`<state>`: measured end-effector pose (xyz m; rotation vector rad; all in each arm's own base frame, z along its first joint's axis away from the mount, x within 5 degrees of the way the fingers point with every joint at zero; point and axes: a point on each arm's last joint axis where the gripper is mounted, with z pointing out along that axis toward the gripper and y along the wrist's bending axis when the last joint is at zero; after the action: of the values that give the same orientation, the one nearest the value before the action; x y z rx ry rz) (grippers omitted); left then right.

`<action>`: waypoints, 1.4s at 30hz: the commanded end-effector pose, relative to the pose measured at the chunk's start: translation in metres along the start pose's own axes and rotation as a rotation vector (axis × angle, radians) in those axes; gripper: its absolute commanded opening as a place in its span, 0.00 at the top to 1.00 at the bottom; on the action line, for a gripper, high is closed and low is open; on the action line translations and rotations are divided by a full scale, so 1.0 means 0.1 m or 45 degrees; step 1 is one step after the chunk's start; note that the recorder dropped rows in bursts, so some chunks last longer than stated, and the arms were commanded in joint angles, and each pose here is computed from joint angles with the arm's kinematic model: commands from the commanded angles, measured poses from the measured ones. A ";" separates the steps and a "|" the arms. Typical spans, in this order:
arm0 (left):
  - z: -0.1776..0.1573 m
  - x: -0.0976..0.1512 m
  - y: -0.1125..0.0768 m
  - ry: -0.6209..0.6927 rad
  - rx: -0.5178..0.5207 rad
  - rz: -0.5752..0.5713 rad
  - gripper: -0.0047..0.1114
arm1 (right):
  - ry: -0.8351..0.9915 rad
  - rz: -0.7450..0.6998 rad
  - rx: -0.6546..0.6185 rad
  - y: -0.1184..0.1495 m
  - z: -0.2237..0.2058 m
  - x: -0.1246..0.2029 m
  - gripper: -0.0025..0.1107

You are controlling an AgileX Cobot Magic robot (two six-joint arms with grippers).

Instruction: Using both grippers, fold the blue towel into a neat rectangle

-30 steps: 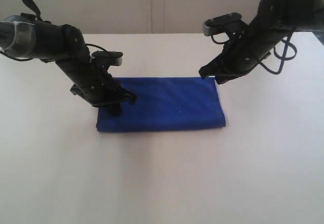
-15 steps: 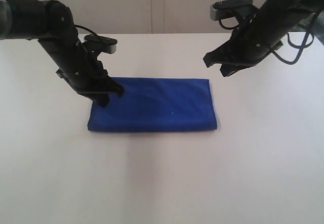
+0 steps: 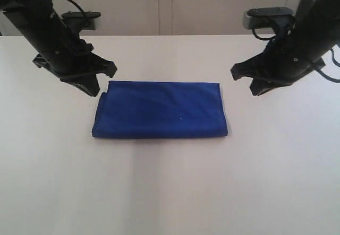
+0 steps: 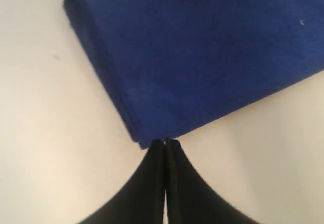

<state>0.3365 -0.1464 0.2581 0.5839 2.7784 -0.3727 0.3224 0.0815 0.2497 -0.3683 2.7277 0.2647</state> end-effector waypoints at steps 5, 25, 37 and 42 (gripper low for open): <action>-0.32 0.26 0.55 0.078 -0.037 -0.234 0.96 | -0.094 0.246 0.088 -0.49 -0.35 0.34 0.98; -0.94 1.35 0.32 -0.401 -0.186 -0.232 0.96 | -0.799 0.174 0.213 -0.01 -1.72 1.45 0.98; -1.06 1.75 0.24 -0.844 -0.322 -0.128 0.96 | -1.220 0.037 0.409 0.13 -1.91 2.10 0.98; -1.00 1.81 0.24 -0.802 -0.315 -0.130 0.96 | -1.245 0.034 0.424 0.10 -1.84 2.10 0.98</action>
<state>0.1693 -0.0313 0.2919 0.2065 2.1830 -0.1829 0.0682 0.0038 0.3383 -0.0593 1.7894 0.0047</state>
